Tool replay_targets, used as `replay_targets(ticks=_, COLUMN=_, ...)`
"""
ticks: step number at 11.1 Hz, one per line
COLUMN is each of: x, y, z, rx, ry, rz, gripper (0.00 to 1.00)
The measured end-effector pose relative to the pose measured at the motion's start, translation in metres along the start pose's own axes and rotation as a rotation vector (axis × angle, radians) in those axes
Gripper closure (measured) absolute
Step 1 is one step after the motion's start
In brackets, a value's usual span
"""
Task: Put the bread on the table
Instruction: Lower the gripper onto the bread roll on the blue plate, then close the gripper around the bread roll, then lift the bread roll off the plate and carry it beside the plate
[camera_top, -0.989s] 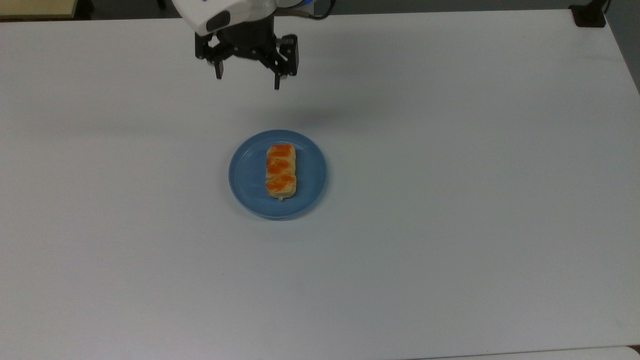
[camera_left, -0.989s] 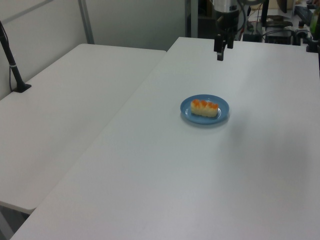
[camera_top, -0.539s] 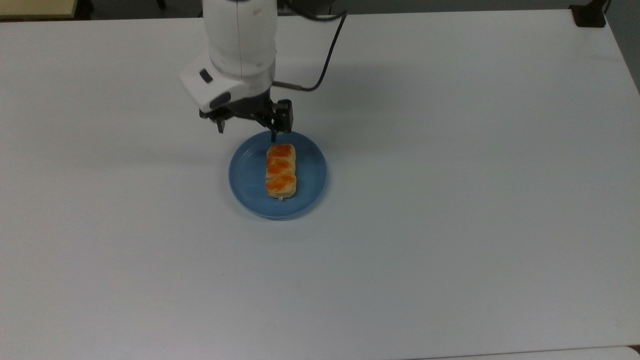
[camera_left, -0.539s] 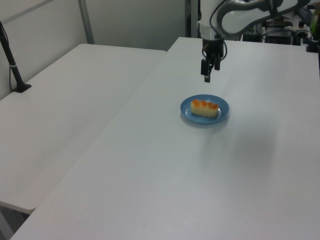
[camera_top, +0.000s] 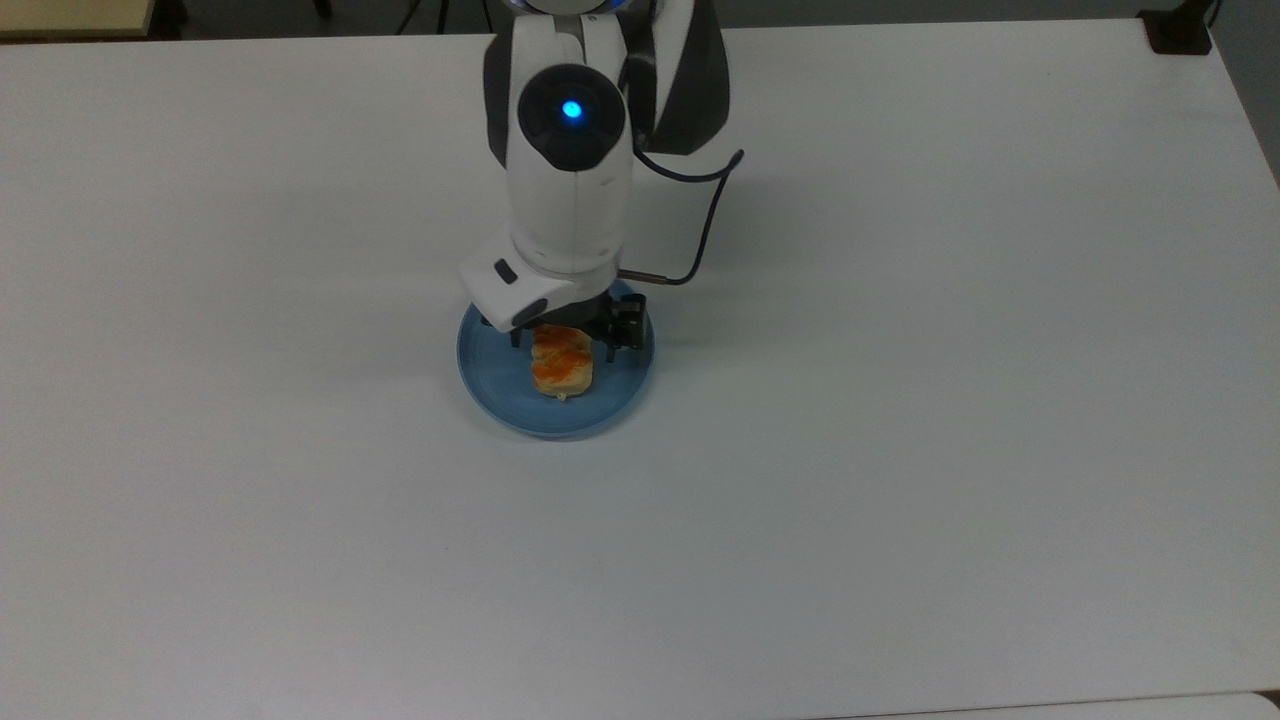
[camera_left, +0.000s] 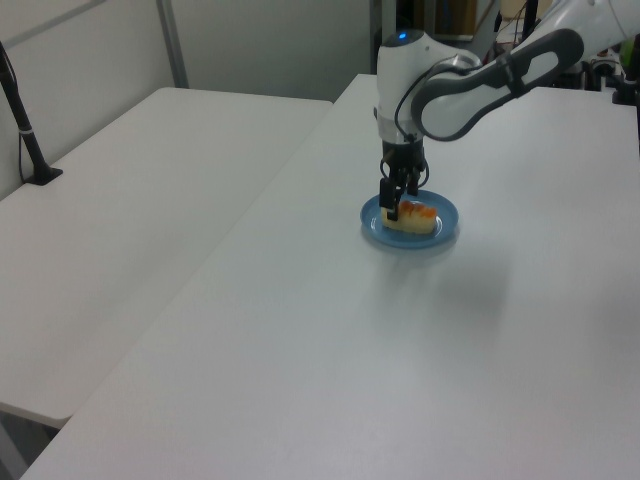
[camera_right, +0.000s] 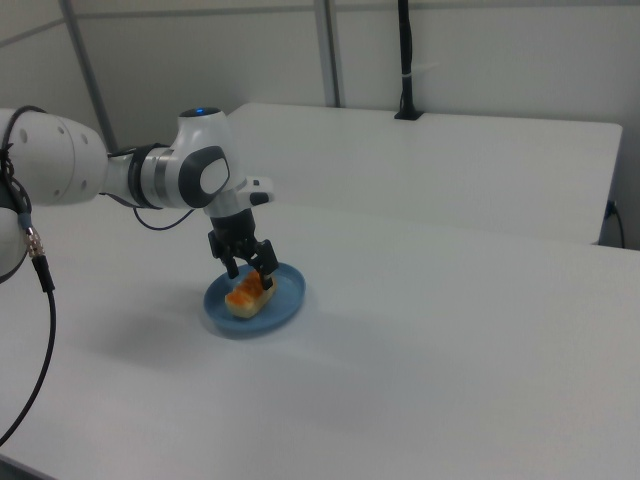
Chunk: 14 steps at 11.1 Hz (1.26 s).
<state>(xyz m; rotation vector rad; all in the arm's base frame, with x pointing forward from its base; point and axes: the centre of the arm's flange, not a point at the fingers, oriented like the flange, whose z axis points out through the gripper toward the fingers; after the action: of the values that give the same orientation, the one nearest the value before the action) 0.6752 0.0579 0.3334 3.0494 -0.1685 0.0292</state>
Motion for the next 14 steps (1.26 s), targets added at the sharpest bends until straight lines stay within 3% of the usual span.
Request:
replay_targets(ticks=1, x=-0.002, y=-0.009, z=0.006, rx=-0.001, ry=-0.006, rz=-0.002, gripper=0.00)
replay_targets(ticks=4, x=-0.004, y=-0.013, z=0.012, rx=-0.013, ry=-0.013, rz=-0.012, gripper=0.15)
replay_targets(ticks=7, x=-0.001, y=0.003, z=-0.005, rx=-0.014, ry=0.006, rz=-0.056, gripper=0.65)
replay_targets(ticks=8, x=-0.002, y=0.006, z=-0.021, rx=-0.013, ry=0.010, rz=-0.060, gripper=0.72)
replay_targets(ticks=10, x=-0.022, y=-0.001, z=-0.068, rx=0.006, ry=-0.009, rz=-0.080, gripper=0.72)
replay_targets(ticks=12, x=-0.071, y=-0.041, z=-0.094, rx=0.038, ry=-0.059, rz=-0.148, gripper=0.70)
replay_targets(ticks=14, x=-0.121, y=-0.082, z=-0.089, rx=0.056, ry=-0.111, rz=-0.219, gripper=0.67)
